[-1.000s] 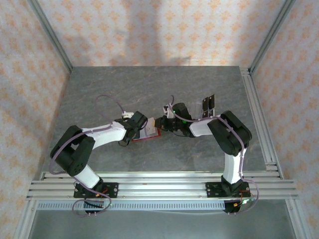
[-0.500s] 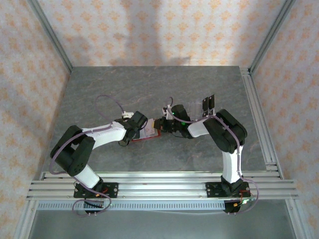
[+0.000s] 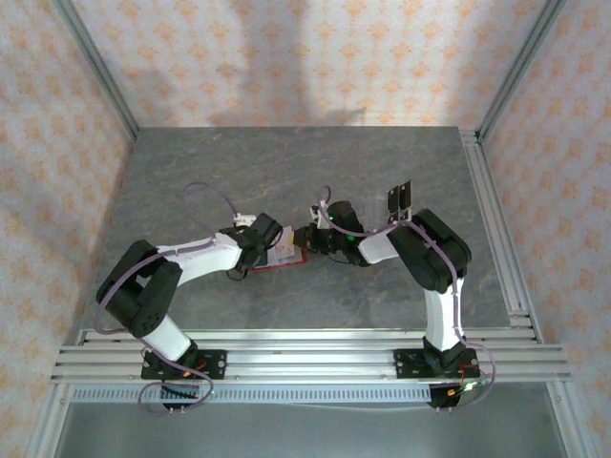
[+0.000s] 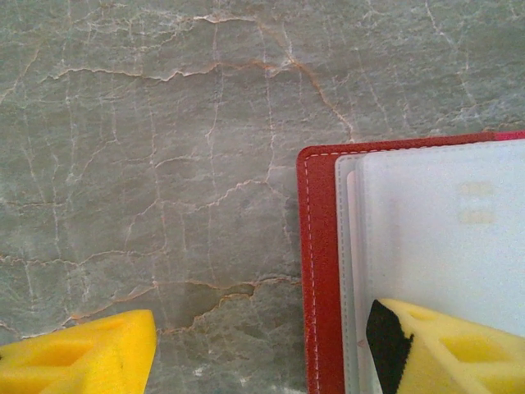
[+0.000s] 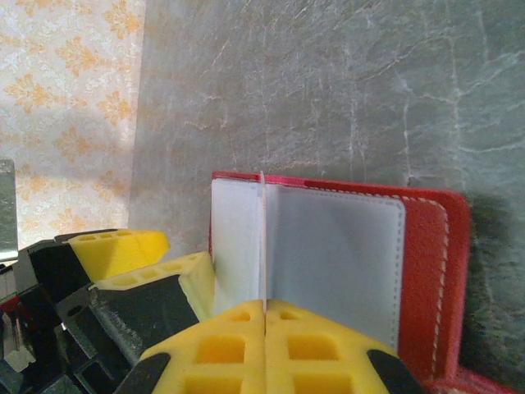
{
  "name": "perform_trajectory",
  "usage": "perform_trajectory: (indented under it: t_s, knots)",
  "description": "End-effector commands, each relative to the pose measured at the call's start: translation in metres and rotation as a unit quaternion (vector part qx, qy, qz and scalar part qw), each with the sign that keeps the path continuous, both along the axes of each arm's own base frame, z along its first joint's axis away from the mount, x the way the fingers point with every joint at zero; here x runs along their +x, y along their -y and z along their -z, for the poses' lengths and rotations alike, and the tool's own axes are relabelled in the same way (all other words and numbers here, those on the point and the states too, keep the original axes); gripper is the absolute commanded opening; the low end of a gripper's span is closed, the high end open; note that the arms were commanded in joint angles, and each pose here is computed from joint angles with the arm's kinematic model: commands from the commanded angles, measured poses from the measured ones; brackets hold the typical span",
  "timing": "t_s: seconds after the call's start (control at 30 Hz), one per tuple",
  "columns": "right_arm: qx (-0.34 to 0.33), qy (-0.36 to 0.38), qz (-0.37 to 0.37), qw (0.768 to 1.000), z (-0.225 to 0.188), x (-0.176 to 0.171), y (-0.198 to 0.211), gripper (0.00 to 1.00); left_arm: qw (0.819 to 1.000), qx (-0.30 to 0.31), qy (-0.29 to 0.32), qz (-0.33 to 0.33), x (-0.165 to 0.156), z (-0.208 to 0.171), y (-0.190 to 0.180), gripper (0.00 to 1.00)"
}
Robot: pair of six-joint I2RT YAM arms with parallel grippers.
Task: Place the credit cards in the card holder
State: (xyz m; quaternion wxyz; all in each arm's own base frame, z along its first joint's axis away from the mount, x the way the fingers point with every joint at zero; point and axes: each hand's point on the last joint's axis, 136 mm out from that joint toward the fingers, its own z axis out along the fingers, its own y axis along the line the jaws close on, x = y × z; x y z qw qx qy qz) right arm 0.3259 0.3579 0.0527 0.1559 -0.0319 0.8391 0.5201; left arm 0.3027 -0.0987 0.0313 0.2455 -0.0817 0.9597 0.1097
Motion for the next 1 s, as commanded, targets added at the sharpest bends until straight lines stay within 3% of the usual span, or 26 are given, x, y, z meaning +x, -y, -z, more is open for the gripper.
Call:
perform_trajectory:
  t_s: [0.0,0.97]
  knots:
    - [0.009,0.002,-0.016,1.0,0.0036,-0.0064,-0.0088,0.0,0.999,0.023,-0.032,0.0,-0.0145,0.0143,-0.0109,0.71]
    - [0.073,-0.046,0.04,0.995,0.0012,-0.0081,-0.003,0.0,0.999,0.016,-0.032,0.002,-0.0148,0.0171,-0.0086,0.71]
